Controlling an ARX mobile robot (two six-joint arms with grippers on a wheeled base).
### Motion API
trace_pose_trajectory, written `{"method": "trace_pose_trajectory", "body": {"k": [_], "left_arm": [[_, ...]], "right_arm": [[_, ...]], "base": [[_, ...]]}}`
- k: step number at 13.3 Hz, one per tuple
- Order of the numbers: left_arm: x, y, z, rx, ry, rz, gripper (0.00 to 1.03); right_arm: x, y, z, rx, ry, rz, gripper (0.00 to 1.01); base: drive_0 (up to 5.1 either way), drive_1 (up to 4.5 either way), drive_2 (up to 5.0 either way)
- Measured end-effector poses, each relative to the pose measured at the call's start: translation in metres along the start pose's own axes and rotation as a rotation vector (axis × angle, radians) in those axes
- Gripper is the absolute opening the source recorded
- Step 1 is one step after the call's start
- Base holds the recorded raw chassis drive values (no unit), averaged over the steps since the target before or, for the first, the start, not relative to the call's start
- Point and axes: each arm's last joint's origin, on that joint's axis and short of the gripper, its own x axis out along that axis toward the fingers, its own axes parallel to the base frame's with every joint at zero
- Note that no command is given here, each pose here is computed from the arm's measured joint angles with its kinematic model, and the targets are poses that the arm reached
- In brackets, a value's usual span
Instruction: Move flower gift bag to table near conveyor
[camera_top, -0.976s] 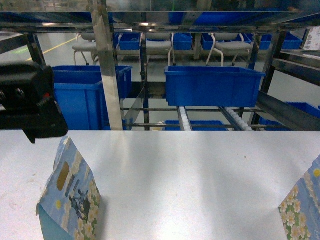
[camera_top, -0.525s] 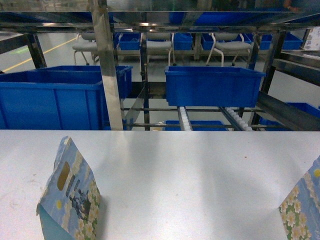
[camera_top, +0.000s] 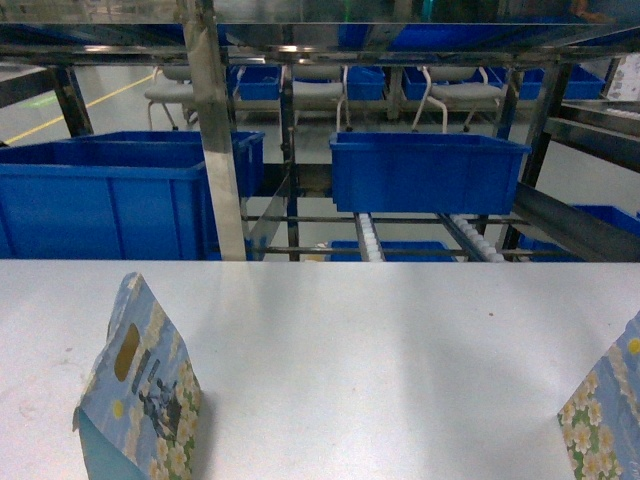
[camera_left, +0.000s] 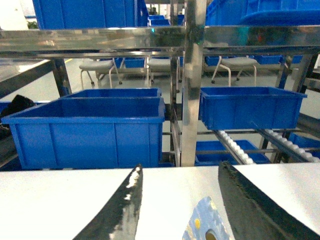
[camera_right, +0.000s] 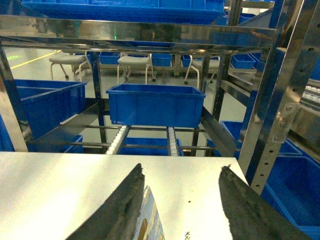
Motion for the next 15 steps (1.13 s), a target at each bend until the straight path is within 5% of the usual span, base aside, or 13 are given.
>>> {"method": "trace_pose_trajectory", "body": {"k": [4, 7, 15], "left_arm": [[-0.013, 0.012, -0.014, -0.009, 0.001, -0.005, 0.02], [-0.025, 0.028, -0.025, -0.010, 0.004, 0.014, 0.02], [-0.039, 0.027, -0.033, -0.010, -0.013, -0.008, 0.02]], "right_arm": [[-0.008, 0.000, -0.013, 0.001, 0.007, 0.000, 0.02], [-0.014, 0.000, -0.020, 0.000, -0.011, 0.000, 0.02], [-0.028, 0.000, -0.026, 0.000, -0.002, 0.000, 0.02]], "base": [[0.0, 0.00, 0.0], [0.0, 0.00, 0.0], [0.0, 0.00, 0.0]]}}
